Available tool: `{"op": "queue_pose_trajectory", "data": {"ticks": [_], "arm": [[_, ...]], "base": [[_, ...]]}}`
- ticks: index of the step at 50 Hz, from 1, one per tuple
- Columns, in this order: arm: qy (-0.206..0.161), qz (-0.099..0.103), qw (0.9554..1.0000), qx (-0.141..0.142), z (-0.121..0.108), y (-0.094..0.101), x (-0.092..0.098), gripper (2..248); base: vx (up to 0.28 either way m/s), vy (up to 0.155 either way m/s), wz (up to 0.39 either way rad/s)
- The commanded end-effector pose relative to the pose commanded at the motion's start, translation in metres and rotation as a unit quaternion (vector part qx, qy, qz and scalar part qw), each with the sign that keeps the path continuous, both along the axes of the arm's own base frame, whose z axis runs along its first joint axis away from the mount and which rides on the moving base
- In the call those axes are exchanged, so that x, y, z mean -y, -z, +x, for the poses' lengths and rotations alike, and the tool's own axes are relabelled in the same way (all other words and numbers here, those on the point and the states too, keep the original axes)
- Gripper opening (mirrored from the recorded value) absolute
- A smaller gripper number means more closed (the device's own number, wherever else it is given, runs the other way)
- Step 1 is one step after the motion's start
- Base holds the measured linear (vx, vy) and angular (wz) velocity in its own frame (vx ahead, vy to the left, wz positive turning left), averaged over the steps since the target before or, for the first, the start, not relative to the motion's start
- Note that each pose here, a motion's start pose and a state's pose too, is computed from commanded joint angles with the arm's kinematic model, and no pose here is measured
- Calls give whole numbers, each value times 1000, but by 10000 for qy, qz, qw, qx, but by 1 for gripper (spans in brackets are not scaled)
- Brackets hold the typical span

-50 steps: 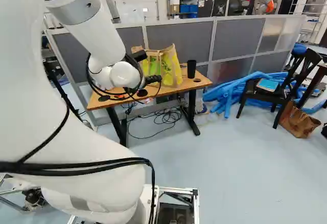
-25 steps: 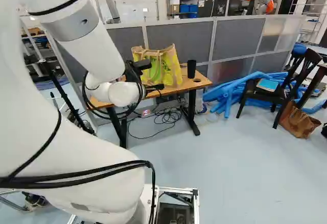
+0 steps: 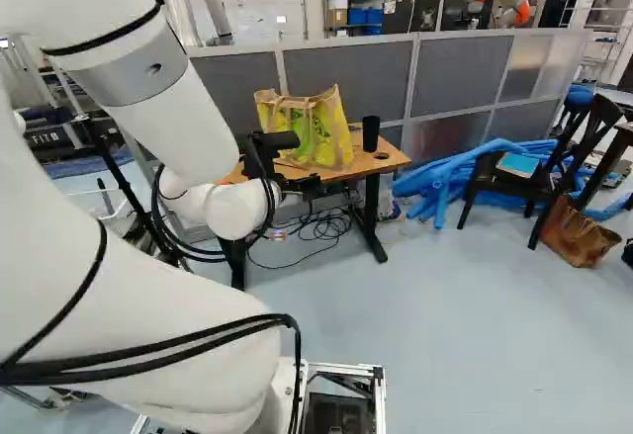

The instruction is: Pick up the bag on the ground and place it on the table

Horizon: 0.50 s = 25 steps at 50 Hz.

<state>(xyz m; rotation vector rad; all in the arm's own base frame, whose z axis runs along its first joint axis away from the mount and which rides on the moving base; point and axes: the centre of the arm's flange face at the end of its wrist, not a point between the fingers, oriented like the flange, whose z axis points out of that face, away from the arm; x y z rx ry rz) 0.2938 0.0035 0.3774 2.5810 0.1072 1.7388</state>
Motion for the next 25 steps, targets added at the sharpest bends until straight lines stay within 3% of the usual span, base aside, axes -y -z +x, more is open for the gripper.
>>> {"op": "queue_pose_trajectory", "data": {"ticks": [25], "arm": [[168,262,9993,223,-20,10,3,247]], "base": [[0,0,0]]}}
